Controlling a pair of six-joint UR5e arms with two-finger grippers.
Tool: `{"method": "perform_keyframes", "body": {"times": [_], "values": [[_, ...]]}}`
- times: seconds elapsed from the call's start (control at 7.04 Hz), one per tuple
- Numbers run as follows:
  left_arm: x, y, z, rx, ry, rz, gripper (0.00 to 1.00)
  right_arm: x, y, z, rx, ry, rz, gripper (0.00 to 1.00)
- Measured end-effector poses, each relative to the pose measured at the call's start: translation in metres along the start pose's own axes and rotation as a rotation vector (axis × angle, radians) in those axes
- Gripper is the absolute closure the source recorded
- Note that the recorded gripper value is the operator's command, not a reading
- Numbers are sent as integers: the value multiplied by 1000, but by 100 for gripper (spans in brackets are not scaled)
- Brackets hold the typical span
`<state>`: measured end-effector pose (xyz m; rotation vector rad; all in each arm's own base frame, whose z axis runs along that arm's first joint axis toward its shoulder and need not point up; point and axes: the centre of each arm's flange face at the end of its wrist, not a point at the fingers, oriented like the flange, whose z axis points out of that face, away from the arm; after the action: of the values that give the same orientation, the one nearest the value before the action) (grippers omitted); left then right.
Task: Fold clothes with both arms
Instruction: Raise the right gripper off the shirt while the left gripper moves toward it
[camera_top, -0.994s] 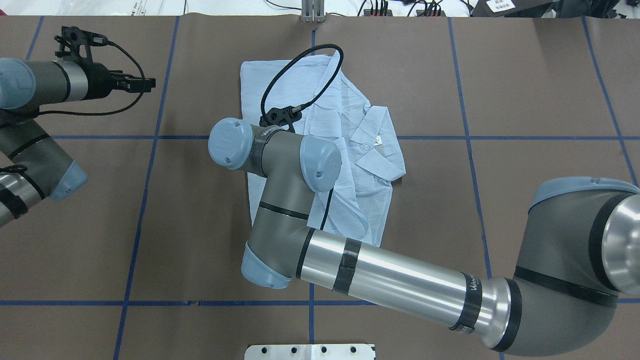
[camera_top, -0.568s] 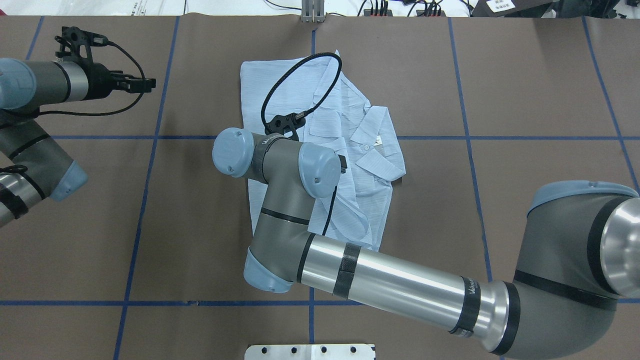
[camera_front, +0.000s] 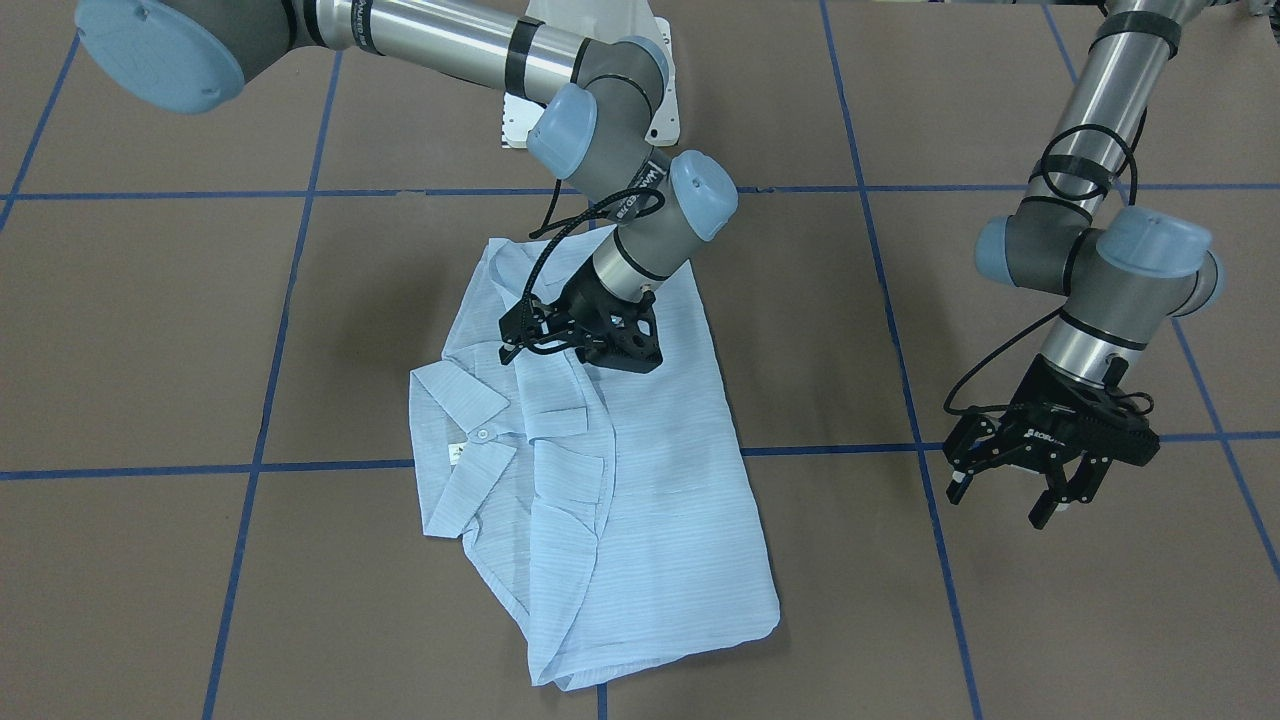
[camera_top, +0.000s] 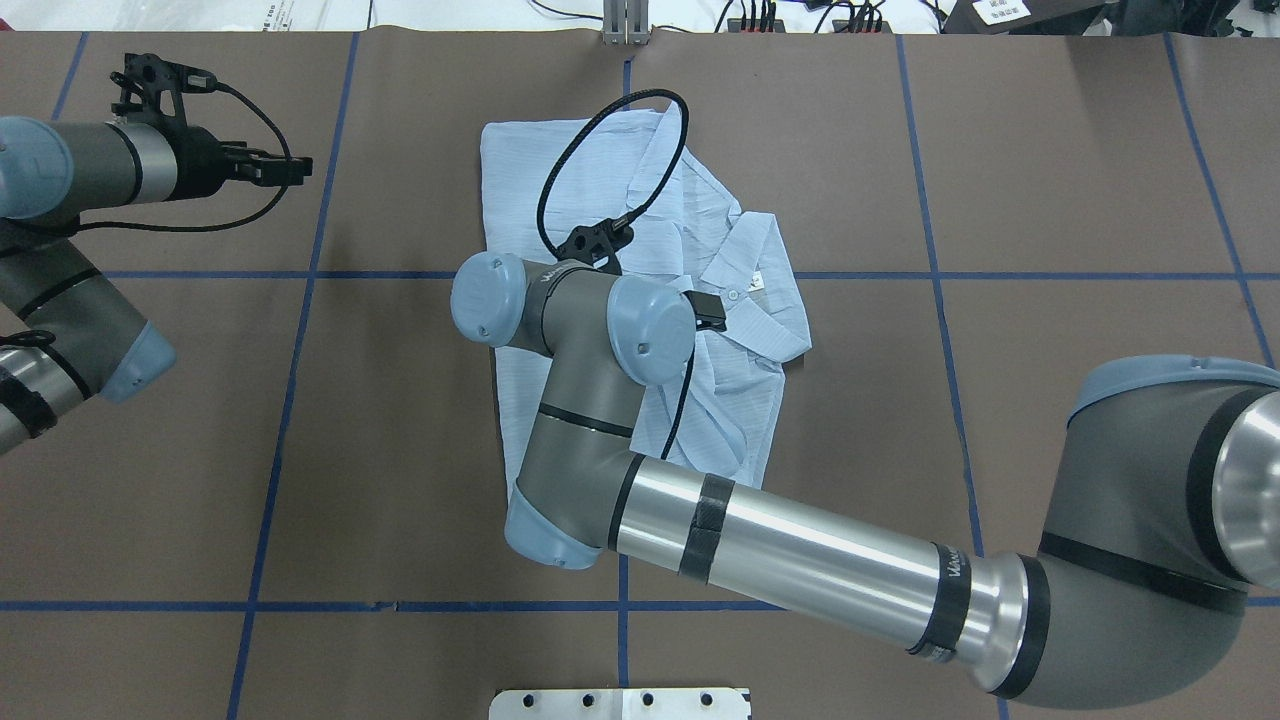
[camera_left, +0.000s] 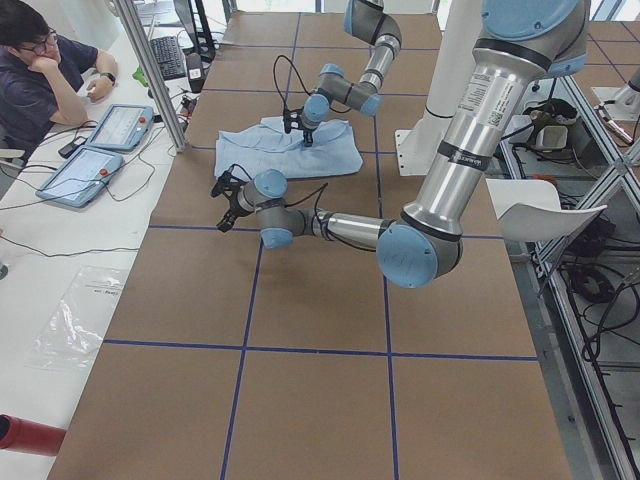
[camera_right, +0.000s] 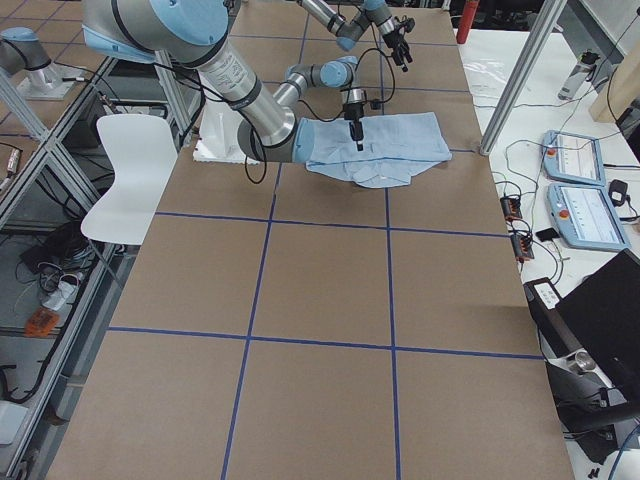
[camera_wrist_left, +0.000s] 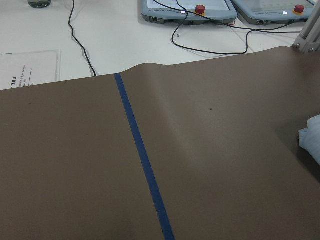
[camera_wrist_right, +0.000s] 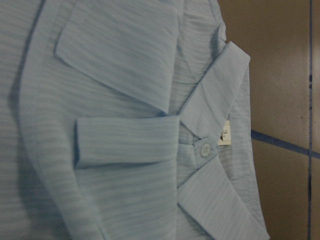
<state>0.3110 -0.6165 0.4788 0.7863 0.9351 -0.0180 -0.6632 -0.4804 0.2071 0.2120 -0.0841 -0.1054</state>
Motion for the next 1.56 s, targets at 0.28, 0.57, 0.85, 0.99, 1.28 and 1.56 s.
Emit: {"method": "perform_keyframes", "body": {"times": [0.28,0.57,0.85,0.99,1.28,1.56], "values": [[0,1,0,0,0,-1,0,74,-13,59,-15,58,-43,0],[0,1,0,-1,1,-2,0,170,6,110,16,72,-104,0],[0,1,0,0,1,-2,0,221,19,107,59,36,-111,0],[3,-1,-1,0,6,-2,0,227,17,94,88,-41,-89,0],[25,-8,-15,-58,59,-3,0,232,20,62,150,-289,-27,0],[68,-21,-53,-120,83,-11,0,254,46,26,192,-477,63,0]]}}
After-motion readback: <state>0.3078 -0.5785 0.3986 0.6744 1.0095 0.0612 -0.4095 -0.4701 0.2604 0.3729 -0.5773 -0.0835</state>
